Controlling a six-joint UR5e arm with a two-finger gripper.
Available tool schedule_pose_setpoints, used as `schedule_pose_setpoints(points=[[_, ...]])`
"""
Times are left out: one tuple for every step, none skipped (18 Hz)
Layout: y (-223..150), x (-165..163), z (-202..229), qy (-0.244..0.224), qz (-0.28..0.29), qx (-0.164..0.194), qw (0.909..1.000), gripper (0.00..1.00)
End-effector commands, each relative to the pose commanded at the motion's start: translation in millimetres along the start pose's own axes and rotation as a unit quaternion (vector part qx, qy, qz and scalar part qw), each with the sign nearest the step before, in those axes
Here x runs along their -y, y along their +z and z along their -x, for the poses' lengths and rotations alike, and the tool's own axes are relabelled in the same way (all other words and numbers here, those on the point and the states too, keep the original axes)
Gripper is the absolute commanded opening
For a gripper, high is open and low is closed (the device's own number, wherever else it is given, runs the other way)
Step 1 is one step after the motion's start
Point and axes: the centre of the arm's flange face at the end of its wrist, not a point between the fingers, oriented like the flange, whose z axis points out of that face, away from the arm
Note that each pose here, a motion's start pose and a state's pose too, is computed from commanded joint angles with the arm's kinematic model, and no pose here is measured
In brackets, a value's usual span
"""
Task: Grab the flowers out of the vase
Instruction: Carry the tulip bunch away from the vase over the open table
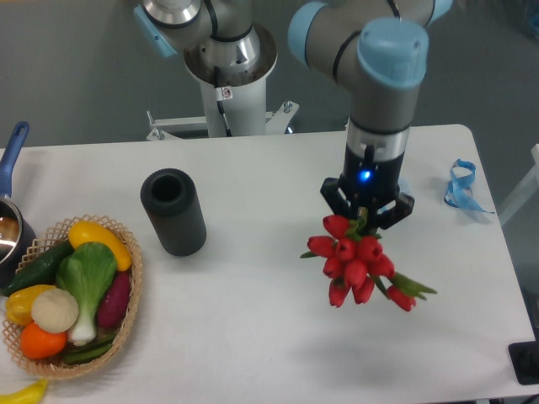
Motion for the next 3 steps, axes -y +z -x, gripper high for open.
schedule_pose_setpoints(points=[[1.1, 6.9, -2.2, 0.006, 0.003, 0.003, 1.0000, 0.17], [4.0, 6.6, -2.2, 0.006, 0.006, 0.002, 1.0000, 0.17], [6.5, 5.4, -3.3, 0.006, 0.010, -0.001, 0.9999, 0.17]])
